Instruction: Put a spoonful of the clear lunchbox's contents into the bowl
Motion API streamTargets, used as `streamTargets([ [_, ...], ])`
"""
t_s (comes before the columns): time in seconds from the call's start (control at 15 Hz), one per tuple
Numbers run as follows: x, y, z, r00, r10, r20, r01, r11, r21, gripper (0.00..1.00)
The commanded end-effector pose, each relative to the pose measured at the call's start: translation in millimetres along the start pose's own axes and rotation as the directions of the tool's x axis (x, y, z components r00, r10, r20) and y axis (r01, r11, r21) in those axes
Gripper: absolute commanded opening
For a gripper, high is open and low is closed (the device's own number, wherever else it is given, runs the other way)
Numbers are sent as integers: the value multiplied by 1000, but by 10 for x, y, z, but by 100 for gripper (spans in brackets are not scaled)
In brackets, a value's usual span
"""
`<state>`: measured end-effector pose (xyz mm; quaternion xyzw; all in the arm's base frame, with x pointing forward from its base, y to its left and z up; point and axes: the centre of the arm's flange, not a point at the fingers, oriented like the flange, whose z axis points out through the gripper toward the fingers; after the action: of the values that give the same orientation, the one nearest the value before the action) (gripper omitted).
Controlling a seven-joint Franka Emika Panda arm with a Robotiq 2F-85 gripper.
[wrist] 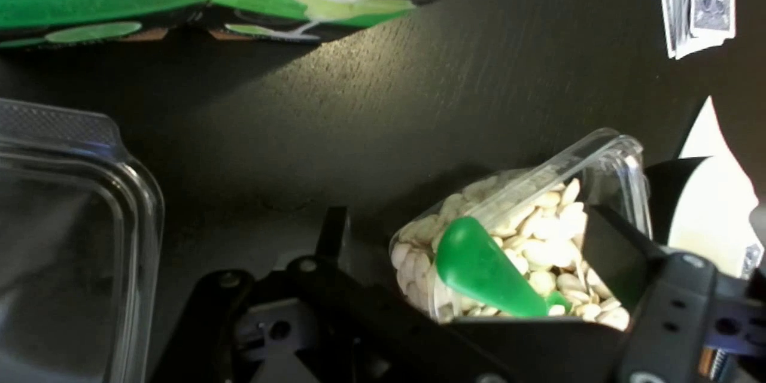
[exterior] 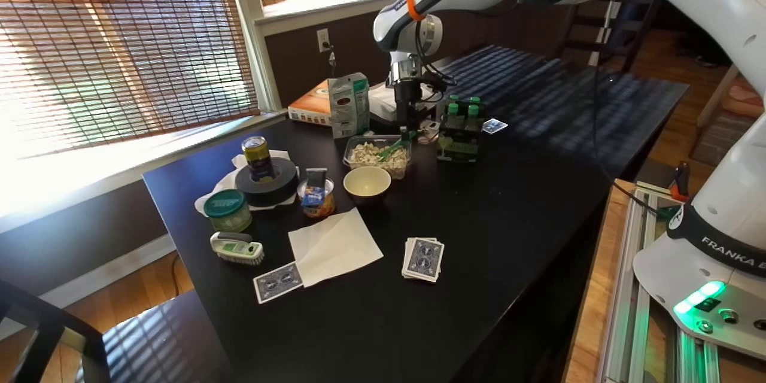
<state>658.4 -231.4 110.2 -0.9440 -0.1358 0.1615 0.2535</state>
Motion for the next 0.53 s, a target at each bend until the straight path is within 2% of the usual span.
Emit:
streamTargets([
  [0.0,142,122,-34,997,4,75,-4,1000,1,100],
  [0.2,150,131,-50,994,21,111,-22,1000,9,100],
  [0.47,168,90,-74,993,34,112,-40,998,53,100],
])
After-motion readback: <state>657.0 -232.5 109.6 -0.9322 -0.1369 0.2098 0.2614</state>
